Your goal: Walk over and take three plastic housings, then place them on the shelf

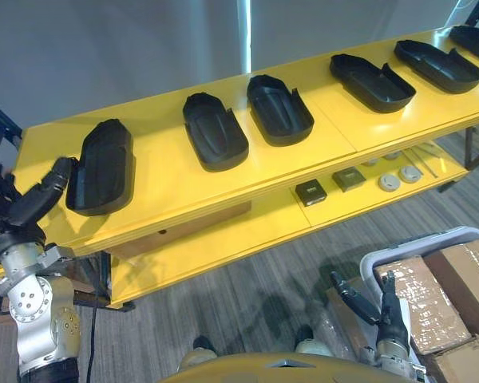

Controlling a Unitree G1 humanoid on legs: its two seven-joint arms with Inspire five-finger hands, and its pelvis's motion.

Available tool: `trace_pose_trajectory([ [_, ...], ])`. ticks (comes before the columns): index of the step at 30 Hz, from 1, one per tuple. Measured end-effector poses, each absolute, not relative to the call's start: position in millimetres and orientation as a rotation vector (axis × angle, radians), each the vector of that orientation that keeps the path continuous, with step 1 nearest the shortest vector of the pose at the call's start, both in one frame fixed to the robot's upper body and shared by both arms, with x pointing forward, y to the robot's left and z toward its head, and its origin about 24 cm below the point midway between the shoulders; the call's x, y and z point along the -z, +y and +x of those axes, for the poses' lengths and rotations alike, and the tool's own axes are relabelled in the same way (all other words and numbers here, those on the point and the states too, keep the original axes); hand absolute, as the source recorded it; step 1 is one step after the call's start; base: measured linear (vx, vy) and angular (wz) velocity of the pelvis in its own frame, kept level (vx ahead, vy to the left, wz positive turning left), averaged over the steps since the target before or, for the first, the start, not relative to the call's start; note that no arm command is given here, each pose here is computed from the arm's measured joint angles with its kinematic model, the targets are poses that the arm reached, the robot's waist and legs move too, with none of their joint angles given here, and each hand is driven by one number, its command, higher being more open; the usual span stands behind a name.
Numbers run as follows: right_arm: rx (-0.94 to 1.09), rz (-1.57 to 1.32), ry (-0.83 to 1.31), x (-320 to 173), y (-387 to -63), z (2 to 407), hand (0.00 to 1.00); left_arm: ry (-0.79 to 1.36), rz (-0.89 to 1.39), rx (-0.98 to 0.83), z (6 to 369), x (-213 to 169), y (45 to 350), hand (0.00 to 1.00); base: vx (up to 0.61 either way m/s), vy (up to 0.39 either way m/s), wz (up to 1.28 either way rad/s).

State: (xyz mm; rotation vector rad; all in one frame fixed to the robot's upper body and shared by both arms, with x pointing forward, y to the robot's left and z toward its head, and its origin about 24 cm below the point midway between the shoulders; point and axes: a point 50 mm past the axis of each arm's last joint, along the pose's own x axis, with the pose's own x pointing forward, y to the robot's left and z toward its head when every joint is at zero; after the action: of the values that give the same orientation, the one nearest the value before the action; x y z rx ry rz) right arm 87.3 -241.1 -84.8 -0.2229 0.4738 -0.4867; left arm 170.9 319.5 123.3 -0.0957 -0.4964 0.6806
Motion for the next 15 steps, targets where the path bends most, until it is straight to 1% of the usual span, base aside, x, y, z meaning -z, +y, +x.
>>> trace_pose_trajectory([
  [2,0.485,-0.225,0.476,85.0,-241.0,87.1,1.00,-0.526,-0.090,-0.622,163.3,-127.9,309.7,1.00,0.01,-0.004,0.12],
  [4,0.483,-0.228,0.487,86.0,-240.9,86.9,1.00,-0.499,-0.094,-0.567,157.2,-120.9,302.9,1.00,0.01,-0.002,0.14],
  [6,0.475,-0.238,0.500,88.1,-240.5,87.4,1.00,-0.443,-0.118,-0.513,151.0,-108.6,294.9,1.00,0.00,0.002,0.13],
  [11,0.463,-0.252,0.553,97.9,-238.9,83.5,1.00,-0.212,-0.223,-0.383,137.4,-66.8,266.3,1.00,-0.02,0.004,0.14],
  [15,0.463,-0.252,0.560,100.2,-238.2,85.5,1.00,-0.088,-0.268,-0.337,133.1,-47.5,256.0,1.00,-0.01,0.006,0.16],
])
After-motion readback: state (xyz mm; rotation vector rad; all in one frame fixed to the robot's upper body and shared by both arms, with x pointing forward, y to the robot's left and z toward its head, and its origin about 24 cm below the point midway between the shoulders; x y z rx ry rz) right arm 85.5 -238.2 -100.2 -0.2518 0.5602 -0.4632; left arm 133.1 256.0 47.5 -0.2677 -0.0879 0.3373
